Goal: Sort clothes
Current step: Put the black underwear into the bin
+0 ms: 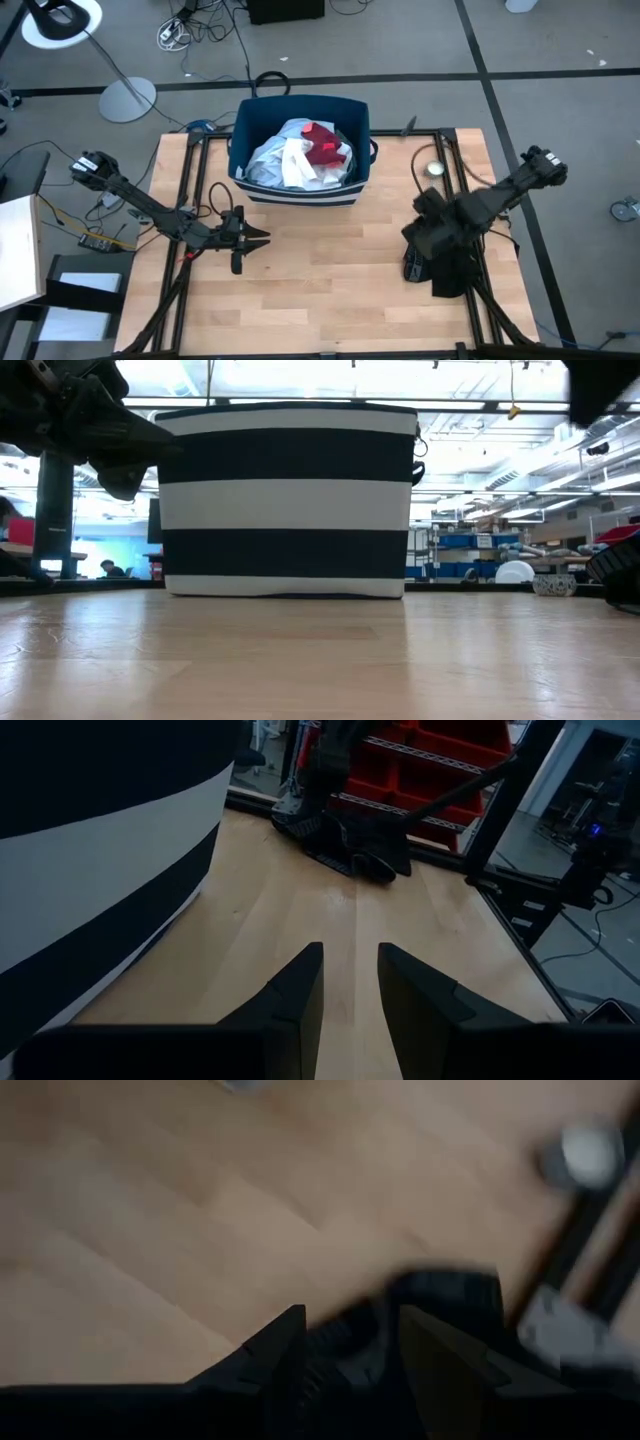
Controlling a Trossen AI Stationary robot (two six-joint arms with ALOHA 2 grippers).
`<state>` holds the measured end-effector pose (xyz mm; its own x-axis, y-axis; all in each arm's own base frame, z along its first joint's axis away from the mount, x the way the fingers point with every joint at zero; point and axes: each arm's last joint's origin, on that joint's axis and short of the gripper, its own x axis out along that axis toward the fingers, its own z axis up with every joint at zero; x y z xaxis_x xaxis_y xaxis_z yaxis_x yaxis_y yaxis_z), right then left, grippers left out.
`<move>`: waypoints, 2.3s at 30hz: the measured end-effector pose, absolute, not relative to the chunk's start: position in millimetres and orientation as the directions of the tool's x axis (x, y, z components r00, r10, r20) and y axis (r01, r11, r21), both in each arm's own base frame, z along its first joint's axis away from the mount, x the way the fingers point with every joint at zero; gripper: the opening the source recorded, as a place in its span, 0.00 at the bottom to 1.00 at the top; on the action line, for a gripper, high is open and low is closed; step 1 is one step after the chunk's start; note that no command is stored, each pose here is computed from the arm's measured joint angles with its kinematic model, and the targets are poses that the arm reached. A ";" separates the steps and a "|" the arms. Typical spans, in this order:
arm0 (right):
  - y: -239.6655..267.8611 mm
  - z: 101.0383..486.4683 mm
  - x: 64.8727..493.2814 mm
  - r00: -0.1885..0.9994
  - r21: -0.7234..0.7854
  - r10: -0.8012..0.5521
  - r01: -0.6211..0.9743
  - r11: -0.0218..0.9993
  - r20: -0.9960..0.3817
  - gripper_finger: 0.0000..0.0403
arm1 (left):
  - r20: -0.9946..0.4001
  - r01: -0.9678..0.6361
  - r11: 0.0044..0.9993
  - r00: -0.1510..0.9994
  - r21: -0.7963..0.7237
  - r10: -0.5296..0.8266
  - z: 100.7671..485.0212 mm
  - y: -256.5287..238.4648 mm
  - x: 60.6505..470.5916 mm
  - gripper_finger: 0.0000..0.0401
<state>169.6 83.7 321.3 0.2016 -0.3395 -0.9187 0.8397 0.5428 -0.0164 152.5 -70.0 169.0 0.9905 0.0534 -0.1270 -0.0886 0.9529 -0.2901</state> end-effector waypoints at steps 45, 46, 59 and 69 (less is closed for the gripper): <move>88.5 346.8 173.6 0.446 0.142 -0.436 0.808 0.573 -0.782 0.01 | -0.123 -0.089 0.946 0.991 -0.312 0.053 169.5 -70.0 152.6 0.26; 86.8 359.5 174.4 0.487 0.155 -0.450 0.789 0.595 -0.749 0.01 | -0.123 -0.089 0.946 0.991 -0.312 0.053 169.5 -70.0 152.6 0.26; 55.2 501.7 202.6 0.831 0.190 -0.535 0.555 0.810 -0.150 0.00 | -0.123 -0.089 0.946 0.991 -0.312 0.053 169.5 -70.0 152.6 0.26; 21.3 548.4 218.7 0.755 0.108 -0.622 0.614 0.782 0.208 0.00 | -0.123 -0.089 0.946 0.991 -0.311 0.053 169.4 -70.1 152.6 0.26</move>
